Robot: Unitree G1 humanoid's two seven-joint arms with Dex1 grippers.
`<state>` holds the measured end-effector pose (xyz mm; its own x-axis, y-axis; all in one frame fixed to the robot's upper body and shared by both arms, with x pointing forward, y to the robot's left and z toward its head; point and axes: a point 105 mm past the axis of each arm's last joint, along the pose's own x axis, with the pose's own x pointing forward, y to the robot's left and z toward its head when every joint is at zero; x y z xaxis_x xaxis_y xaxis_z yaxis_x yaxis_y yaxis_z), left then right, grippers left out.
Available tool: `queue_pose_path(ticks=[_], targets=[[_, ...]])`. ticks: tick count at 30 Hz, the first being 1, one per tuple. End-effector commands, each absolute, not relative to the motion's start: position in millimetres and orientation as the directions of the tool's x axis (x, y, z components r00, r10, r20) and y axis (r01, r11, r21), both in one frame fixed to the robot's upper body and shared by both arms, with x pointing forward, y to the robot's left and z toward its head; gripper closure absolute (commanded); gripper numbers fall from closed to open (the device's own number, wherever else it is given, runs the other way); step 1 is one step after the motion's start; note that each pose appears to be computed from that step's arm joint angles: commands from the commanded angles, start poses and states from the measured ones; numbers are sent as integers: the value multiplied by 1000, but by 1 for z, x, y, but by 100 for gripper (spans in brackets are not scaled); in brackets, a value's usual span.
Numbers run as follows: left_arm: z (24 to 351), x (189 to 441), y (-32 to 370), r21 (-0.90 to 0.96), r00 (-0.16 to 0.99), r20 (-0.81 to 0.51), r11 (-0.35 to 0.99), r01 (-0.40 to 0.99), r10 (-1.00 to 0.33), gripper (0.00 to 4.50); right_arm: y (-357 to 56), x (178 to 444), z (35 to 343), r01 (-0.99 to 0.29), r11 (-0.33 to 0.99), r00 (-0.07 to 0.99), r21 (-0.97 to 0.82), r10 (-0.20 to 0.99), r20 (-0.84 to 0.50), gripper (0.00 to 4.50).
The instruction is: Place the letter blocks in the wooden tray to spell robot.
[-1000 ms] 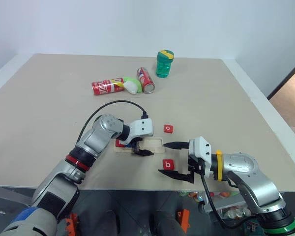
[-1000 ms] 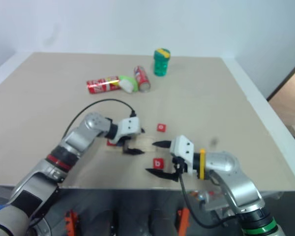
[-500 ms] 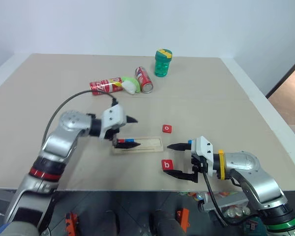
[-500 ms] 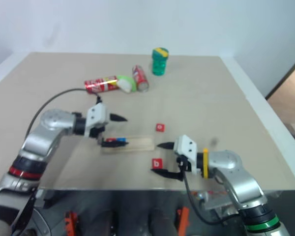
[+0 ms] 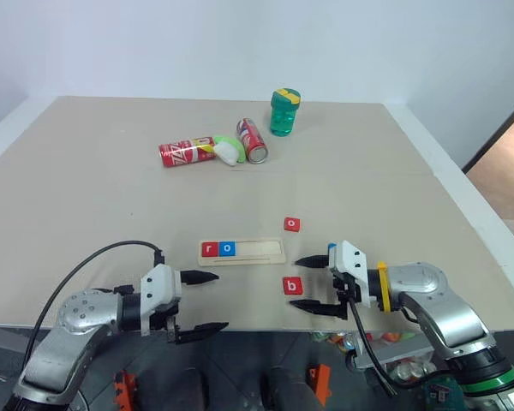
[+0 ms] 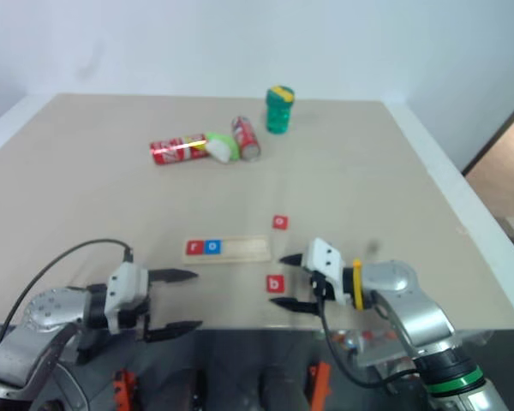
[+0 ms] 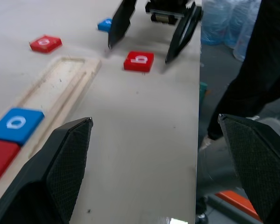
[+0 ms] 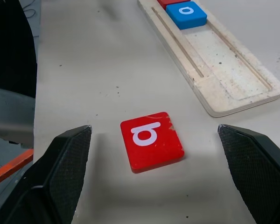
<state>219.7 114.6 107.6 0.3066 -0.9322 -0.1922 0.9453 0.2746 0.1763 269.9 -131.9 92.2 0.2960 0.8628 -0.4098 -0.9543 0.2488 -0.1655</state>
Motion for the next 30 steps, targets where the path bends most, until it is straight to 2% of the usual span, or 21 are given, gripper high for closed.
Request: queue_pose_path(ticks=[1, 7, 12, 15, 21, 23, 27, 30], targets=[[112, 217, 109, 218, 341, -165, 303, 928, -925, 0, -130, 269, 88, -952, 250, 301, -174, 860, -411, 115], [103, 218, 111, 267, 401, -190, 345, 900, -896, 0, -124, 267, 79, -935, 323, 355, -147, 851, -387, 327], [101, 218, 114, 253, 431, -185, 381, 889, -883, 0, -120, 263, 83, -919, 368, 393, -139, 847, -357, 331], [103, 223, 118, 264, 496, -160, 447, 854, -853, 0, -117, 269, 99, -906, 384, 422, -176, 851, -313, 331], [113, 240, 125, 246, 654, -79, 621, 744, -752, 0, -94, 302, 153, -920, 278, 347, -274, 906, -245, 331], [114, 245, 126, 247, 689, -70, 657, 713, -721, 0, -83, 314, 162, -925, 228, 309, -304, 917, -251, 331], [115, 251, 128, 246, 734, -56, 703, 667, -677, 0, -64, 332, 158, -939, 124, 228, -321, 923, -310, 331], [118, 253, 127, 234, 749, -41, 723, 650, -661, 0, -57, 341, 143, -944, 57, 182, -325, 911, -370, 331]])
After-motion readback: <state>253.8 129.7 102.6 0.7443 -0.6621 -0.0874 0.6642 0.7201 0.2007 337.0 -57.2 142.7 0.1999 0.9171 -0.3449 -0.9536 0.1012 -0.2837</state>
